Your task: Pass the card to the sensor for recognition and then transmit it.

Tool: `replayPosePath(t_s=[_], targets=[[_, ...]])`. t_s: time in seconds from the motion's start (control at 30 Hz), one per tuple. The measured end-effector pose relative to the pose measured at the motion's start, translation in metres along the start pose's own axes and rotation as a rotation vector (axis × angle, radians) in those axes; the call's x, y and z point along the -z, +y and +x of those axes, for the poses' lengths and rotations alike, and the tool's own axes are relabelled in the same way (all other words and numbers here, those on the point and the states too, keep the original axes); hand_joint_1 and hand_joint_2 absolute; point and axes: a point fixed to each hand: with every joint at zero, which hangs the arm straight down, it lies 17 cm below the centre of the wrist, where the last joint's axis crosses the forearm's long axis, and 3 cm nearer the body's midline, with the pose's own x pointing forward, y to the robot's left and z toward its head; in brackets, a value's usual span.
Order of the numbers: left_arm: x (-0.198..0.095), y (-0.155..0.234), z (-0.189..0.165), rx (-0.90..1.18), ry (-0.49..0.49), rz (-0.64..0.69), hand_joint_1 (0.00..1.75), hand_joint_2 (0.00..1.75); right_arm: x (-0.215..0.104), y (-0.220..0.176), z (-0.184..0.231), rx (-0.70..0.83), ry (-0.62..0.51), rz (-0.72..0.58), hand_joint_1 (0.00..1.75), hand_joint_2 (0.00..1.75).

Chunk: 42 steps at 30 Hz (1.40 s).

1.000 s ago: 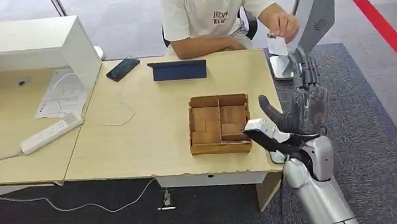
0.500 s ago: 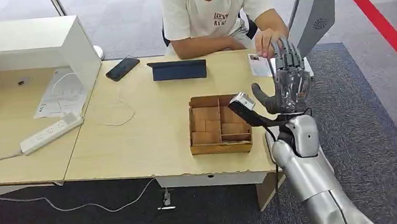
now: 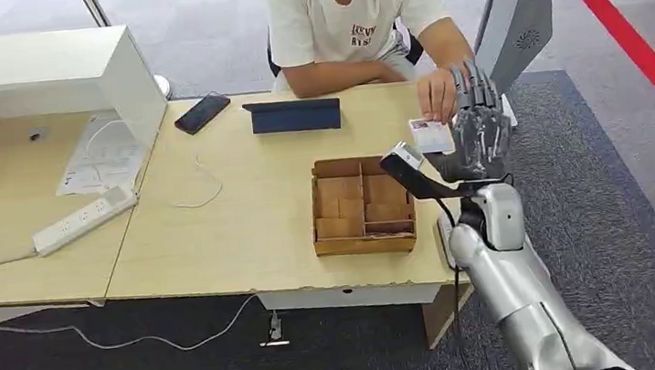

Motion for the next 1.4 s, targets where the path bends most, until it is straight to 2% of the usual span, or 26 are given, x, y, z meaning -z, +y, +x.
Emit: replayPosePath(t_s=[1.27, 1.3, 1.33, 1.4], targets=[[0.0, -0.001, -0.002, 0.018, -0.004, -0.004, 0.0, 1.75, -0.001, 0.004, -0.004, 0.045, 0.007, 0.01, 1.75, 1.75], [-0.001, -0.005, -0.001, 0.027, -0.011, -0.025, 0.0, 1.75, -0.003, 0.009, -0.007, 0.045, 0.017, 0.037, 1.75, 1.75], [-0.006, -0.023, -0.013, 0.076, -0.007, -0.145, 0.0, 1.75, -0.092, 0.073, -0.061, 0.074, 0.085, 0.432, 1.75, 1.75], [-0.009, -0.023, -0.032, 0.07, 0.049, -0.141, 0.0, 1.75, -0.109, 0.07, -0.068, 0.068, 0.048, 0.457, 1.75, 1.75]])
